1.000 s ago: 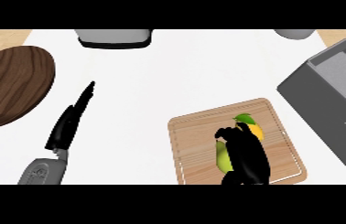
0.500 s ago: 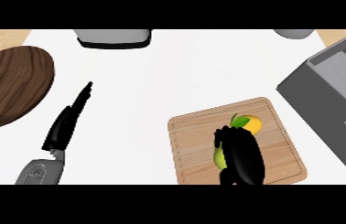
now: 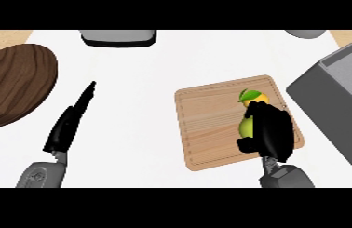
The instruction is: Pick the pear from the cutting board and place it in the cardboard box
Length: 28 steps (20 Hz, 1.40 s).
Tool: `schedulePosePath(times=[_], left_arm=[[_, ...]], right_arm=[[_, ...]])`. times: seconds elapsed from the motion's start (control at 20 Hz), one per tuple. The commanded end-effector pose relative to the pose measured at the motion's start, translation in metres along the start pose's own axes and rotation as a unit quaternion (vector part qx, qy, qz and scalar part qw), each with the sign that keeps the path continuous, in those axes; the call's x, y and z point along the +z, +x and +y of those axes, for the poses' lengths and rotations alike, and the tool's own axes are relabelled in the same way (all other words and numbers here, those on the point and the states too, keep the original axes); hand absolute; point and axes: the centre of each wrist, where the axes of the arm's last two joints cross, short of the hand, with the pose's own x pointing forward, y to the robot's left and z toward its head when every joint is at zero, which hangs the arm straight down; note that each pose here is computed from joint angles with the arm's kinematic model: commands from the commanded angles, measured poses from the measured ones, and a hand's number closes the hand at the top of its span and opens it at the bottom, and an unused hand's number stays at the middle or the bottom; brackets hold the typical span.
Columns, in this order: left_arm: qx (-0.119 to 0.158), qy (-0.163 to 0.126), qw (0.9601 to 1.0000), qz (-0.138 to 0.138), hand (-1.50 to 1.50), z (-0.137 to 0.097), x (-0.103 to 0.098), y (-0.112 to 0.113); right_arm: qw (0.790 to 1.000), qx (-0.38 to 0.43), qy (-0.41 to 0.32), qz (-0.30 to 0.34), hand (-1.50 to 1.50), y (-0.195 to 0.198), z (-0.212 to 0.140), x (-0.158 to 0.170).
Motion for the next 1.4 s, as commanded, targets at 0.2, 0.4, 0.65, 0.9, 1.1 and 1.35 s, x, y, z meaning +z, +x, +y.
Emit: schedulePosePath(times=[0.2,0.4,0.65,0.9,1.1,1.35], left_arm=[[-0.005,-0.014,0.9998,-0.016,0.0,-0.001,-0.007,0.005],[0.003,-0.01,0.9999,-0.01,0.0,-0.014,-0.004,-0.01],[-0.009,-0.013,0.9999,-0.005,0.0,0.004,-0.006,-0.003],[-0.01,-0.002,0.9999,0.008,0.0,-0.001,-0.001,-0.011],[0.004,0.003,1.0,0.005,0.0,0.003,-0.003,-0.006],[0.002,0.001,0.9999,0.01,0.0,0.003,0.016,-0.02]], right_arm=[[0.96,0.018,-0.012,0.279,1.5,-0.017,-0.068,-0.121],[0.943,0.042,-0.074,0.322,1.5,-0.008,-0.131,-0.162],[0.918,0.078,-0.117,0.37,1.5,0.014,-0.142,-0.182],[0.895,0.079,-0.14,0.417,1.5,-0.017,-0.197,-0.193],[0.872,0.056,-0.176,0.454,1.5,-0.027,-0.215,-0.194],[0.859,0.064,-0.163,0.482,1.5,-0.077,-0.214,-0.182]])
